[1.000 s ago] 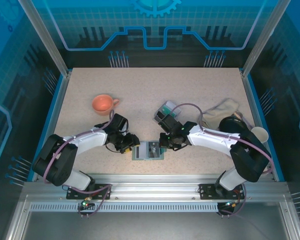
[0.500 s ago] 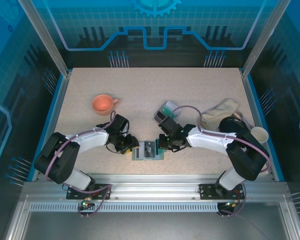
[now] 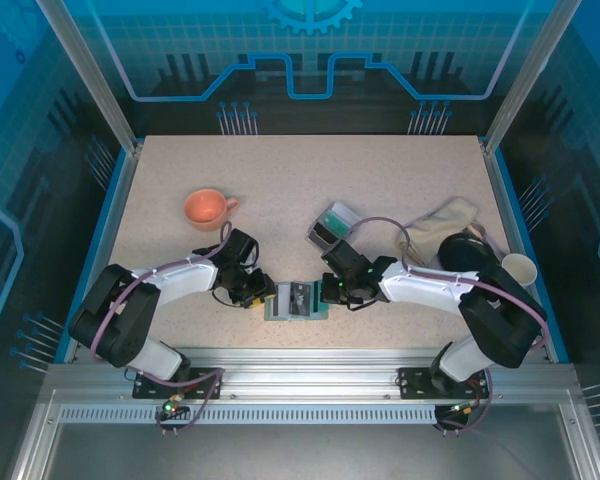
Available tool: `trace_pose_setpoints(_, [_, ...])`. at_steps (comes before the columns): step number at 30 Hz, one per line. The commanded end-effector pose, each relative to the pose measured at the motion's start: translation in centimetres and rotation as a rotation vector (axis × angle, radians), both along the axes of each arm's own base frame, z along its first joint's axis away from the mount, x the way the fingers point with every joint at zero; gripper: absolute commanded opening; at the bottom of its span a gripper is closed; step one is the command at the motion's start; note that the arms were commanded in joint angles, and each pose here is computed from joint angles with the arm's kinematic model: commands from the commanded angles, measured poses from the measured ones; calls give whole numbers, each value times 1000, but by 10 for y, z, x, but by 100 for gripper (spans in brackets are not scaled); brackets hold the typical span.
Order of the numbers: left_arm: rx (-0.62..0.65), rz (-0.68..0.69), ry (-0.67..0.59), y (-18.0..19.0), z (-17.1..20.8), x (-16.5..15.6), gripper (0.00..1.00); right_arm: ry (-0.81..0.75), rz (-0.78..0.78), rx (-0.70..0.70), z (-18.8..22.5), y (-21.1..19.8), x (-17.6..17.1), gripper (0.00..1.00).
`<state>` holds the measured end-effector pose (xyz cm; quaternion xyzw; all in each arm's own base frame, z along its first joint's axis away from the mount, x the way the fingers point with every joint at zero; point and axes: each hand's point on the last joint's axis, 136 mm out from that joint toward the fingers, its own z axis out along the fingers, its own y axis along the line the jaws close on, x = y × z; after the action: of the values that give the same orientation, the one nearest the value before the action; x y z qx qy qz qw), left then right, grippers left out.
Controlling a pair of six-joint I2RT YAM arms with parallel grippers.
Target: Put the credit cards into the card holder
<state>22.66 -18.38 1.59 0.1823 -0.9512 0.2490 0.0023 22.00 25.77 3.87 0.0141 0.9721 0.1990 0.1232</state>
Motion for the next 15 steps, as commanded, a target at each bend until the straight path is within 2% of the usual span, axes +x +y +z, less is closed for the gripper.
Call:
trace_pose_setpoints(1, [19,-31,29,-1,-14,-12,35,46,8,-30,-14,-3,-9,2])
trace_pose_setpoints(15, [27,-14,12,1,-12,-9,32,4,-40,275,5,33,7,3])
